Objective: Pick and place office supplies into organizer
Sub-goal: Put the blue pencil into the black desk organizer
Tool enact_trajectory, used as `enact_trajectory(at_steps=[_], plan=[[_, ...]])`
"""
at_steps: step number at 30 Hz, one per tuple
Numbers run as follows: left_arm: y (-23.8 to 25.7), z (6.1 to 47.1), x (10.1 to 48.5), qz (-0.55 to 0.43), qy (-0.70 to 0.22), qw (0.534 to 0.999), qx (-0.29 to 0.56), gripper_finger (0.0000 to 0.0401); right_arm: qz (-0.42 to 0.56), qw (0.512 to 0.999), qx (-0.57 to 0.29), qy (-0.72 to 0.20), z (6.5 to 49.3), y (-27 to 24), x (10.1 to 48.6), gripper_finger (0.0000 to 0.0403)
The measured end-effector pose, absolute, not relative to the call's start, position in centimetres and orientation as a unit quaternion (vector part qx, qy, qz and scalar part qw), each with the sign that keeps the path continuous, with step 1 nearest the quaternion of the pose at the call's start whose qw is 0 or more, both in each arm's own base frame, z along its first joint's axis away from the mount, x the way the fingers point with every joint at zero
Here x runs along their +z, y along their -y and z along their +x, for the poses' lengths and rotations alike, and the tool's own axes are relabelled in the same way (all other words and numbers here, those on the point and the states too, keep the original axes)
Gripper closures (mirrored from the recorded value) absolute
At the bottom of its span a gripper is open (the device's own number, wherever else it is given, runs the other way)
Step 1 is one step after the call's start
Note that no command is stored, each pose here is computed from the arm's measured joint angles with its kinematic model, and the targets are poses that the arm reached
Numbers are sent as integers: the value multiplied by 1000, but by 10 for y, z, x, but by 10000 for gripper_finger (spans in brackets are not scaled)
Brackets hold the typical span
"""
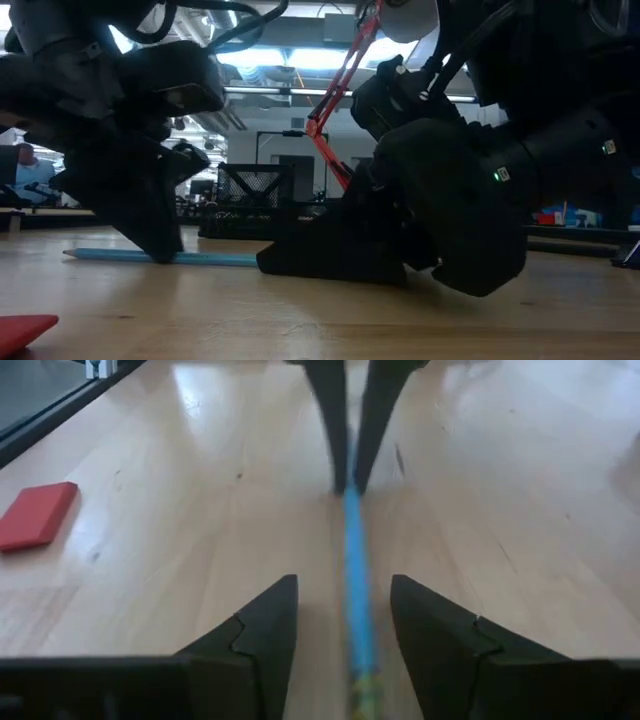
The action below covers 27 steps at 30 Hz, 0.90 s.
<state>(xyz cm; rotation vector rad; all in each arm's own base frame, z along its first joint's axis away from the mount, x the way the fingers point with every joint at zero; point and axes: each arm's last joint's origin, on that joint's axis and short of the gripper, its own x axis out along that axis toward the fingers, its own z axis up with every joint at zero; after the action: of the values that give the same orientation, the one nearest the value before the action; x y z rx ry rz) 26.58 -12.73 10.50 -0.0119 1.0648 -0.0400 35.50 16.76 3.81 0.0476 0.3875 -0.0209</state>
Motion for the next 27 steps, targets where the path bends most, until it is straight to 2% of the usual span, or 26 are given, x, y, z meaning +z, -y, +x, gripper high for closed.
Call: enact_trajectory(at_steps=[7, 17, 27], plan=[[118, 248, 114, 43, -564, 825, -2, 389, 29, 980, -7, -197, 355, -167, 37, 248], [118, 249, 115, 56, -560, 827, -11, 389, 20, 981, -6, -194, 355, -167, 38, 306], [118, 250, 115, 46, -554, 831, -8, 389, 21, 981, -4, -195, 355, -167, 38, 311]])
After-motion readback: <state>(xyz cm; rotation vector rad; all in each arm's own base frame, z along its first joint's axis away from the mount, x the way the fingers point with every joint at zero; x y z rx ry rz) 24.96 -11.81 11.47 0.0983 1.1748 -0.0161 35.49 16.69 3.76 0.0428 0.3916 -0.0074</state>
